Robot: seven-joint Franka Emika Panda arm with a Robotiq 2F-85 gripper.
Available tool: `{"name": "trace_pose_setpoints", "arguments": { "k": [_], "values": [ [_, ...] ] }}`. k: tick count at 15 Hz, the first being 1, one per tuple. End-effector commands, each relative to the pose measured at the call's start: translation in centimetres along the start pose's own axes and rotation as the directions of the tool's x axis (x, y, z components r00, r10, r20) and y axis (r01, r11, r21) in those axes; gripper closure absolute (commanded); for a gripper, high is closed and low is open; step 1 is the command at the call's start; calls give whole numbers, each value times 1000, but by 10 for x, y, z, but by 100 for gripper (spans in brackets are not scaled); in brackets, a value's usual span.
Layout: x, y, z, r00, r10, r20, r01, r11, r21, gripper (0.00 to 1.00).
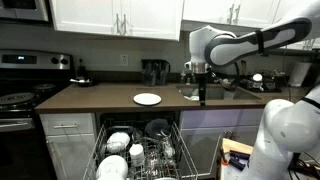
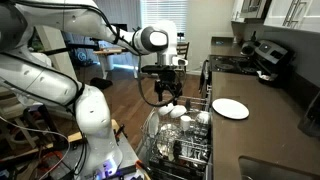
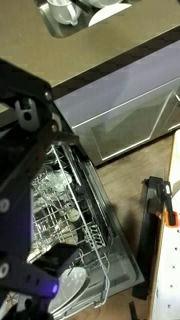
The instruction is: Remove one plate from the dishwasher rack and place it on top of the white plate on the countertop
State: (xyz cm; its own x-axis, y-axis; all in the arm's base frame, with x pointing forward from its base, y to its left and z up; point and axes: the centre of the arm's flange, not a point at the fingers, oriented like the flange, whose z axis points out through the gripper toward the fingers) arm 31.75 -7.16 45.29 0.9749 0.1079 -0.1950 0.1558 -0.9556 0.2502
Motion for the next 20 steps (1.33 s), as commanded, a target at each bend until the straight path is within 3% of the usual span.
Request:
{"name": "trace_pose_setpoints", "arguments": {
  "k": [1,10,15,20],
  "values": [
    [0,0,0,1000,0,0,0,1000,0,0],
    [0,0,0,1000,0,0,0,1000,0,0],
    [37,-4,-9,994,-59,-87,56,998,-31,0],
    [97,-9,-22,972,-149,-183,145,989,-39,0]
  ]
}}
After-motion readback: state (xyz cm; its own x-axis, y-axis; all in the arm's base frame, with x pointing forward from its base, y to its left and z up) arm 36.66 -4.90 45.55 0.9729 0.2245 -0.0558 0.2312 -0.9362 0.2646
